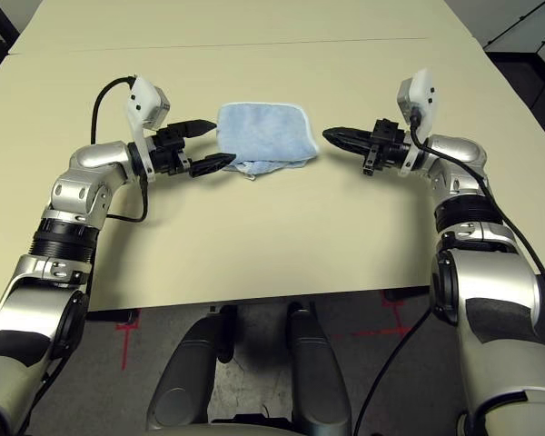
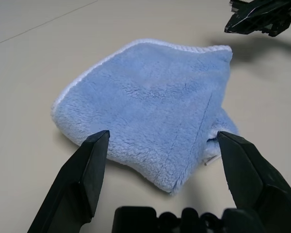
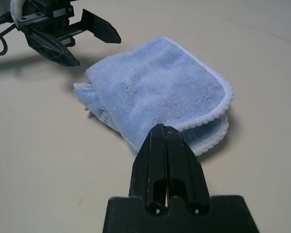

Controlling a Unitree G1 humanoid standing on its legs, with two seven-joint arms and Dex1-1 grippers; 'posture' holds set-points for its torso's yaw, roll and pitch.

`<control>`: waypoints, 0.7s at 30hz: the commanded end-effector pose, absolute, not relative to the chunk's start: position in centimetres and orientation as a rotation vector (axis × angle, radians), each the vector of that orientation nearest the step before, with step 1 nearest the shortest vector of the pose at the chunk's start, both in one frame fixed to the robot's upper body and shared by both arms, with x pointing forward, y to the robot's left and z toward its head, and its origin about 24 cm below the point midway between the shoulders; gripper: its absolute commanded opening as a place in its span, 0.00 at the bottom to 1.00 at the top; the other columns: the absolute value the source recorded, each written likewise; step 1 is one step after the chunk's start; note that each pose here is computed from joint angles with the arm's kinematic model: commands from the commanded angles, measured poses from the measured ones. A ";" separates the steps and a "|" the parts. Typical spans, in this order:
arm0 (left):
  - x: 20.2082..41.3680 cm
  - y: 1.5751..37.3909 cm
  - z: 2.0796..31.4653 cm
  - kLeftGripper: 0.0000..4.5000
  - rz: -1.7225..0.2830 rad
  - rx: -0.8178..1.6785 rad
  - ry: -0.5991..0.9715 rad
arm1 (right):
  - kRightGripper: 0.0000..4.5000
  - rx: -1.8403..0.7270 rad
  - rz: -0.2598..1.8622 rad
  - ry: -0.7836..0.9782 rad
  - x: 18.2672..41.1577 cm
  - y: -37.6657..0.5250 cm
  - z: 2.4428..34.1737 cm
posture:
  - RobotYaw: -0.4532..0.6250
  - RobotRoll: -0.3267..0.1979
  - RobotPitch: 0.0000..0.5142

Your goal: Fold the towel and set it aside.

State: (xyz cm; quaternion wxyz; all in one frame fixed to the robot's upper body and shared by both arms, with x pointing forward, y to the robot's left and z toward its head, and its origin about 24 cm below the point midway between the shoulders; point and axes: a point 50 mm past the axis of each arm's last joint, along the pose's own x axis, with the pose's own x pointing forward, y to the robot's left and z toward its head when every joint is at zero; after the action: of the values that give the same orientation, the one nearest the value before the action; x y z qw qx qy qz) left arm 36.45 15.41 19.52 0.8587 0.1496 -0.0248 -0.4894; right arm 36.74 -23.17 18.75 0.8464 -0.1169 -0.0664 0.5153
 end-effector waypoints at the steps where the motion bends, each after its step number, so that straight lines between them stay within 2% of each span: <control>1: 36.5 15.3 19.6 0.96 -1.061 0.353 -0.060 | 0.00 -0.241 1.083 -0.150 36.6 -23.5 18.8 | 0.52 0.62 0.45; 4: 36.2 15.2 20.2 0.79 -1.115 0.332 -0.101 | 0.00 -0.246 1.082 -0.148 36.6 -23.5 18.9 | 0.52 0.62 0.45; 13: 36.4 15.2 21.6 0.01 -1.142 0.299 -0.139 | 0.00 -0.249 1.074 -0.157 36.8 -23.3 19.3 | 0.52 0.62 0.45; 21: 38.1 13.7 21.7 0.01 -1.063 0.197 -0.112 | 0.00 -0.253 1.028 -0.190 38.0 -21.1 19.9 | 0.52 0.62 0.49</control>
State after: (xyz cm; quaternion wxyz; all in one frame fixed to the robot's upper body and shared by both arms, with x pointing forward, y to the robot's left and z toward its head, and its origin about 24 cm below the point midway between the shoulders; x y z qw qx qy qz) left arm 37.76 13.93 22.24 0.8518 0.0956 -0.0665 -0.5108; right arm 37.95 -21.03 20.43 0.8537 -0.1140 -0.1001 0.4982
